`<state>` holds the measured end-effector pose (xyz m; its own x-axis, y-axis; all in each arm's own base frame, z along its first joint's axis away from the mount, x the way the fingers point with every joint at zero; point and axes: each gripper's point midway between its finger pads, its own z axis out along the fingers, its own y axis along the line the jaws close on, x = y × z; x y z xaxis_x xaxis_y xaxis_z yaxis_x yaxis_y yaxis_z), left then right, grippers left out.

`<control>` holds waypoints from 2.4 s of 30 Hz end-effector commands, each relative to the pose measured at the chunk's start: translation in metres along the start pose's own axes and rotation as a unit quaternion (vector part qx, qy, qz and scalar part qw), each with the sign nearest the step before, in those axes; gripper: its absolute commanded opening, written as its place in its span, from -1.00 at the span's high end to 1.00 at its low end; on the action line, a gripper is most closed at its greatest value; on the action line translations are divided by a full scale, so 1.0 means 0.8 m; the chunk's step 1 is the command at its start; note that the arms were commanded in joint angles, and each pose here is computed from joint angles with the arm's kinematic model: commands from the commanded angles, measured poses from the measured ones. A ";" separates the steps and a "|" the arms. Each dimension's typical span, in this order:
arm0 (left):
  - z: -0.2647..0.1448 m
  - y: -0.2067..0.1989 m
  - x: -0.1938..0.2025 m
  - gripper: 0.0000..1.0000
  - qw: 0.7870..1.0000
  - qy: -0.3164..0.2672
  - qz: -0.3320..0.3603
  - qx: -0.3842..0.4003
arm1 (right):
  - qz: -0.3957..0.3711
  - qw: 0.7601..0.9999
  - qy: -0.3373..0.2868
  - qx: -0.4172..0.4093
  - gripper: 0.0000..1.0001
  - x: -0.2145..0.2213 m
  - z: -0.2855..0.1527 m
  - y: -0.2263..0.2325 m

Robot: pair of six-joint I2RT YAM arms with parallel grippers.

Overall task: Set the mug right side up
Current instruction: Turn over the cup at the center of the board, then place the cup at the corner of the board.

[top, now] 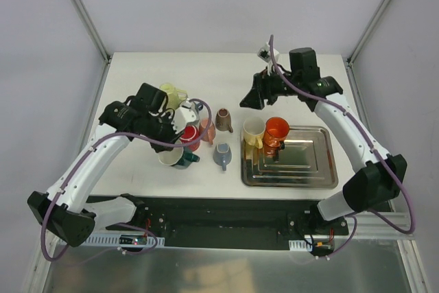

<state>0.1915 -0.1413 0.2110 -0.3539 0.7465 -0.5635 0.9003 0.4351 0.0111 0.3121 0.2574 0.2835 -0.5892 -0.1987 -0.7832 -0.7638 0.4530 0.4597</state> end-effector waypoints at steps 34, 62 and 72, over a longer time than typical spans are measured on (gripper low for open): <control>0.107 -0.019 0.083 0.46 0.971 0.219 -0.088 0.025 | -0.041 0.993 0.013 0.110 -0.50 0.065 -0.035 -0.025; -0.036 -0.038 0.062 -0.56 0.997 0.026 -0.012 -0.068 | -0.053 0.994 0.040 0.087 -0.52 0.075 -0.020 -0.016; -0.073 -0.001 0.087 -0.73 0.918 -0.004 -0.364 -0.156 | -0.166 0.978 0.127 0.006 -0.52 0.121 0.044 0.050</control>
<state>0.1505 -0.0713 0.2124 -0.6957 0.4663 -0.5465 0.5676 0.8230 -0.0204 0.2516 0.2621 0.2138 -0.4856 -0.4443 -0.7528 -0.8437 0.4636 0.2707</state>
